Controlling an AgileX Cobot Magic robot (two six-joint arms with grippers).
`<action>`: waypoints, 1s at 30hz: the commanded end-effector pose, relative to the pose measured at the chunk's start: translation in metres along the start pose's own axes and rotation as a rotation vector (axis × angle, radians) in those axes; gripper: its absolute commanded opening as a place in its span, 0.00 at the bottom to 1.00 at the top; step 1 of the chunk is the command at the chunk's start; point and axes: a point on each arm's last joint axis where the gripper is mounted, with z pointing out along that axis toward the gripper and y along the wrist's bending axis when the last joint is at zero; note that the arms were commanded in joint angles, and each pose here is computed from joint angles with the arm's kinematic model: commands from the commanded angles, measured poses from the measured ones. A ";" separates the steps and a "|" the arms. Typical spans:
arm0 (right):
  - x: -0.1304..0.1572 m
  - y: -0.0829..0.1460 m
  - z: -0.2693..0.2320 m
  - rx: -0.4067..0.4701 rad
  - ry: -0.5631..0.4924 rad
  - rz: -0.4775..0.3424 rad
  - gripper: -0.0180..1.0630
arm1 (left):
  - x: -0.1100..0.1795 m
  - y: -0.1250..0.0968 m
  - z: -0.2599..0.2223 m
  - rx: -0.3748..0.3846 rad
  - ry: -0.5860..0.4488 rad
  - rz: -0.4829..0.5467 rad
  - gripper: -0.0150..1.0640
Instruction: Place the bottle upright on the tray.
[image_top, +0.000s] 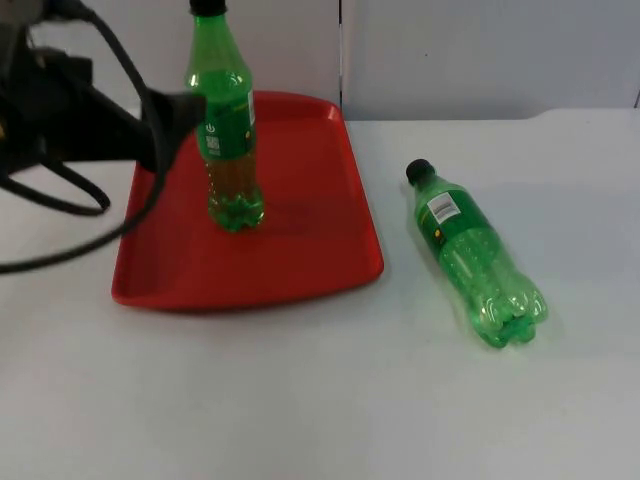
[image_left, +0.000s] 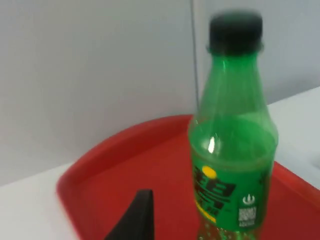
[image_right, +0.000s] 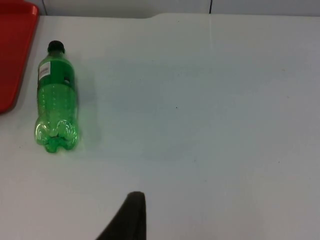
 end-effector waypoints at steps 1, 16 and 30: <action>0.000 0.000 0.000 -0.001 -0.010 -0.011 0.99 | -0.016 0.001 -0.015 -0.025 0.027 -0.016 0.99; 0.000 0.000 0.000 -0.001 -0.010 -0.011 0.99 | -0.090 0.003 -0.106 -0.173 0.005 -0.101 0.99; 0.000 0.000 0.000 -0.001 -0.010 -0.011 0.99 | -0.098 -0.003 -0.162 -0.260 0.090 -0.231 0.99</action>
